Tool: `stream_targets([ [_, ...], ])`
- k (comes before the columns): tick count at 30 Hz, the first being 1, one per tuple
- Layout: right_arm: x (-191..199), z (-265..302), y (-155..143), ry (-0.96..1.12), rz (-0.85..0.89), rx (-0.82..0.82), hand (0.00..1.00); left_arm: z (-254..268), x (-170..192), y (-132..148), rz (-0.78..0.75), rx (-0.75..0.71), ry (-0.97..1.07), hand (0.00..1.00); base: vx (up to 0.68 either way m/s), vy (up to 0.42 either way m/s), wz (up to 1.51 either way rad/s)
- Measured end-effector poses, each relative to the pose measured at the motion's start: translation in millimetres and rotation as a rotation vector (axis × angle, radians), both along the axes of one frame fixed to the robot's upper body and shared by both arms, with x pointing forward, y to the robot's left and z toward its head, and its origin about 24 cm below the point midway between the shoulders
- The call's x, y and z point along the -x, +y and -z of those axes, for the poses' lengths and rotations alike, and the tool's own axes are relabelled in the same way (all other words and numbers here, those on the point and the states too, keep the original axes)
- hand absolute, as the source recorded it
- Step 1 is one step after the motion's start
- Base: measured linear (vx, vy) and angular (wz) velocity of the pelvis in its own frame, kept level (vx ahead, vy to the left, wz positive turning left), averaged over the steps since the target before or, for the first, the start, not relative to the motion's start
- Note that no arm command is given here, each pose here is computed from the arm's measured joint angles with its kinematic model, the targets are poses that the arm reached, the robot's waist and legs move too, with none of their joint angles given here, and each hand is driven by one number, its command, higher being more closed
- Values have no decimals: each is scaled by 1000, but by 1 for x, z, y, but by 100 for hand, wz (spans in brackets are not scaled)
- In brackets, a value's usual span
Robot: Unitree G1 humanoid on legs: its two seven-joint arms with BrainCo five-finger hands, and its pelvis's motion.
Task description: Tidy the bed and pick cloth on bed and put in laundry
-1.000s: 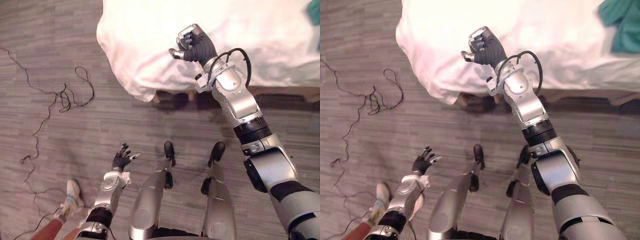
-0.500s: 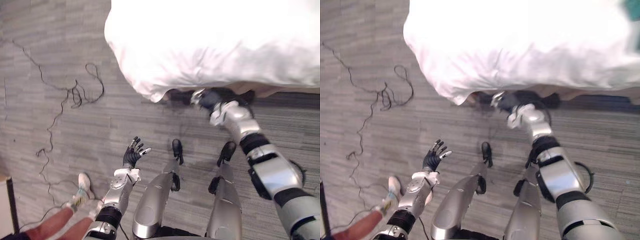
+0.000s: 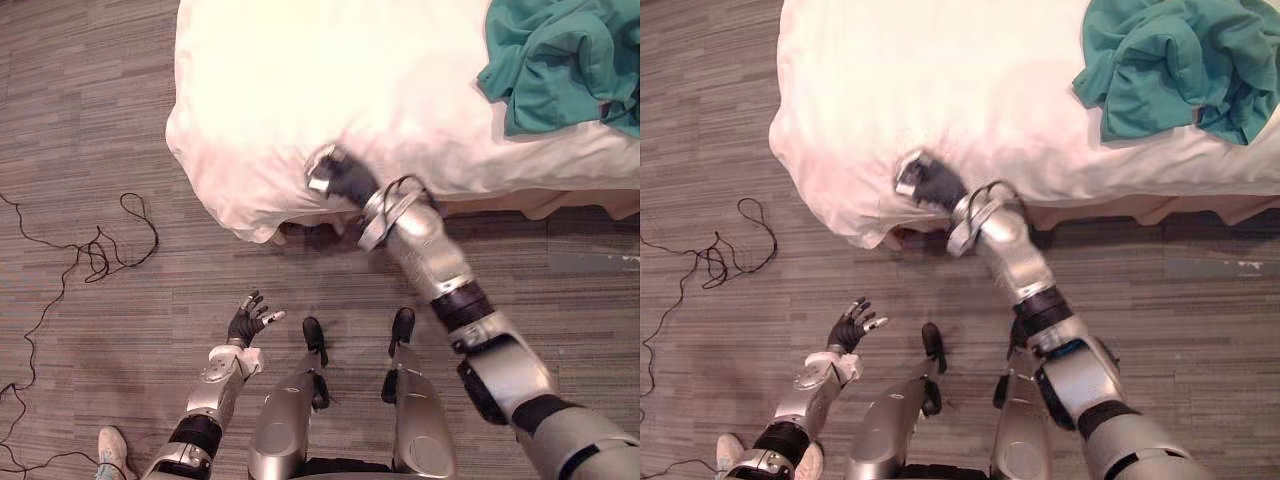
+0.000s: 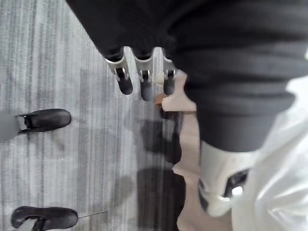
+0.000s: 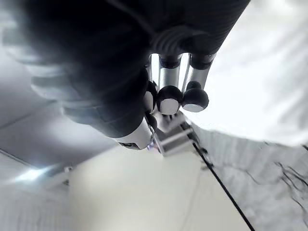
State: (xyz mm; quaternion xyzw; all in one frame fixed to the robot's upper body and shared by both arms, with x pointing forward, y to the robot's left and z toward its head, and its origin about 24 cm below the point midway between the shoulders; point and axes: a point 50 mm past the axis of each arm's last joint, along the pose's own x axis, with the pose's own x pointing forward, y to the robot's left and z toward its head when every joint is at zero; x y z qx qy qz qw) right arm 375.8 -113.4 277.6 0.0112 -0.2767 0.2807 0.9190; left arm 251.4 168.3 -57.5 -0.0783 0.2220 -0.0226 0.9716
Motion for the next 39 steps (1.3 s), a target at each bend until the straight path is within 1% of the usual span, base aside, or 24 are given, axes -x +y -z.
stream_targets([
  [2, -10, -14, -24, 8, 131, 1, 100, 0, 0, -15, 33, 37, 1, 0, 14, 27, 14],
  [3, -11, -16, -30, 14, 157, -9, 100, 0, 1, -17, 34, 52, 1, 0, 5, 33, 25],
  [5, -18, -28, -61, 28, 291, -46, 100, -2, 1, -27, 62, 80, -9, 0, -28, 28, 25],
  [9, -16, -46, -88, -26, 338, -152, 100, -5, 4, -40, 118, 103, -20, 0, -47, 37, 11],
  [11, -14, -43, -101, -25, 343, -216, 100, -5, 7, -44, 129, 123, -30, 0, -64, 55, 12],
  [12, -12, -42, -108, -25, 331, -273, 100, -5, 9, -43, 128, 130, -41, 0, -56, 69, 7],
  [15, -10, -28, -123, 0, 295, -358, 100, -5, 17, -37, 110, 155, -70, 0, -32, 71, -5],
  [17, -11, 1, -128, 62, 264, -443, 100, 0, 25, -27, 78, 172, -69, 0, -1, 91, -22],
  [18, -9, 36, -129, 130, 234, -522, 100, 4, 33, -17, 45, 183, -62, 0, 56, 80, -58],
  [19, -4, 91, -133, 271, 260, -625, 100, 8, 41, -8, 1, 189, -64, 0, 80, 68, -69],
  [20, 4, 124, -137, 348, 292, -672, 100, 9, 43, -5, -20, 192, -66, 0, 117, 23, -73],
  [21, 29, 187, -146, 489, 377, -747, 100, 10, 47, -1, -51, 196, -76, 0, 145, -1, -59],
  [22, 58, 235, -154, 595, 458, -824, 100, 10, 46, 0, -64, 194, -81, 0, 196, -18, -71],
  [23, 103, 286, -162, 709, 575, -912, 100, 11, 47, 1, -79, 191, -81, 0, 185, -30, -66],
  [24, 127, 308, -164, 759, 632, -947, 100, 13, 48, 2, -90, 189, -76, 0, 214, -48, -96],
  [25, 176, 340, -168, 828, 741, -1008, 100, 17, 51, 6, -124, 184, -57, 0, 203, -67, -119],
  [26, 209, 354, -171, 847, 809, -1031, 0, 19, 52, 10, -140, 169, -49, 0, 160, -56, -123],
  [27, 222, 358, -173, 852, 838, -1033, 0, 20, 51, 11, -139, 158, -45, 0, 161, -96, -121],
  [29, 266, 368, -178, 854, 904, -1045, 0, 24, 46, 8, -93, 107, -19, 0, 193, -129, -87],
  [31, 280, 372, -175, 862, 922, -1046, 0, 27, 39, 0, -51, 85, 10, 0, 149, -92, -28],
  [33, 277, 373, -167, 864, 909, -1062, 0, 32, 39, -4, -24, 59, 50, 0, 97, -55, -36],
  [35, 264, 377, -146, 917, 843, -1042, 0, 36, 39, -7, -39, 32, 89, 0, 40, -27, -106],
  [36, 252, 378, -134, 968, 794, -994, 0, 42, 46, -5, -70, 24, 125, 0, 32, 33, -155],
  [39, 241, 390, -111, 1129, 744, -835, 0, 55, 63, 8, -129, -8, 213, 0, 173, -20, -182],
])
